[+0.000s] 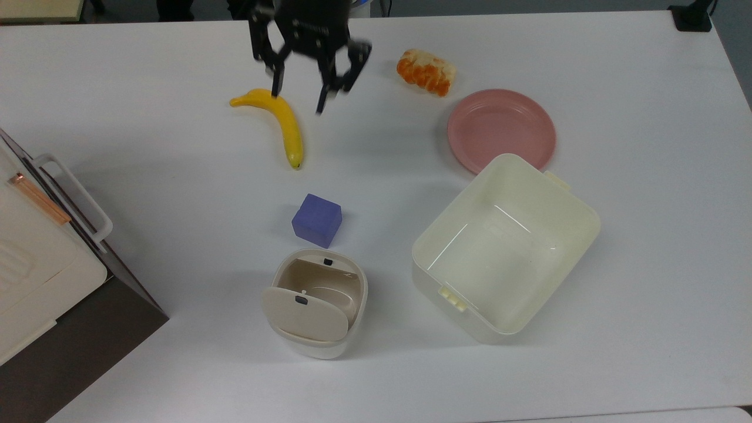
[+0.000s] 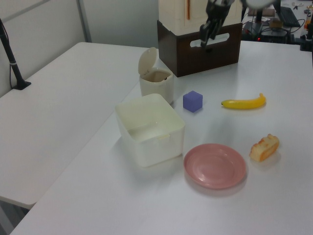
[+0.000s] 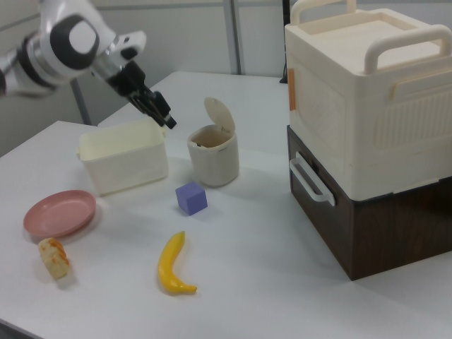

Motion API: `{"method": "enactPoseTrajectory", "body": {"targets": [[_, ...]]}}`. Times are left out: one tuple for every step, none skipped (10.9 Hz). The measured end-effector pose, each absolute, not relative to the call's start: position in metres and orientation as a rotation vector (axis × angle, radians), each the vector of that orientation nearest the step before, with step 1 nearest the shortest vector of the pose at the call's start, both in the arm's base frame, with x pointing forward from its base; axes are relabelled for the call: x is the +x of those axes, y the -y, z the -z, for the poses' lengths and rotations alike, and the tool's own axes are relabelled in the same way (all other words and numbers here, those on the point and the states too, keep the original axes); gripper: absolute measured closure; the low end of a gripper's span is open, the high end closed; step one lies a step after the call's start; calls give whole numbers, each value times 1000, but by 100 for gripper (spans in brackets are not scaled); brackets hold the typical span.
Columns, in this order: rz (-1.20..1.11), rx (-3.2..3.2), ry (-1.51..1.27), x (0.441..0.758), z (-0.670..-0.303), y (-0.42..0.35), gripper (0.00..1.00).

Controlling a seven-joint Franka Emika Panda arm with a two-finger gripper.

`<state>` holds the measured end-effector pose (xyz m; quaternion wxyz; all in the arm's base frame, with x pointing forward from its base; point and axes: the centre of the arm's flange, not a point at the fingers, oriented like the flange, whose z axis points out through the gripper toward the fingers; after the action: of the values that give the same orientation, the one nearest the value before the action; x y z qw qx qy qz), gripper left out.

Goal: Close the trash can
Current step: 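Move the gripper down toward the raised lid of the white trash can, then push the raised lid down onto the trash can rim with the gripper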

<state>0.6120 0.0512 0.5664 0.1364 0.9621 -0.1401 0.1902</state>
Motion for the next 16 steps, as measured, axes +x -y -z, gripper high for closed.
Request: {"method": "enactPoseTrajectory", "body": {"targets": [[-655, 2670, 478, 622, -543, -67, 60], [-765, 2572, 559, 633, -519, -81, 77], [-865, 2525, 650, 641, -502, -92, 93], [-942, 2517, 708, 649, -495, -99, 99], [-994, 2511, 773, 659, -495, -102, 99], [-1055, 2486, 859, 674, -502, -99, 99], [-1115, 2451, 935, 692, -509, -94, 99], [-1168, 2417, 988, 710, -513, -88, 99], [-1218, 2392, 1033, 725, -518, -85, 99], [-1267, 2368, 1067, 737, -525, -84, 99], [-1314, 2350, 1091, 745, -535, -84, 99], [-1349, 2338, 1111, 751, -544, -84, 99], [-1377, 2327, 1127, 755, -549, -85, 99], [-1391, 2320, 1128, 760, -549, -86, 99], [-1383, 2314, 1125, 768, -537, -84, 99], [-1359, 2307, 1125, 777, -515, -79, 99]]}}
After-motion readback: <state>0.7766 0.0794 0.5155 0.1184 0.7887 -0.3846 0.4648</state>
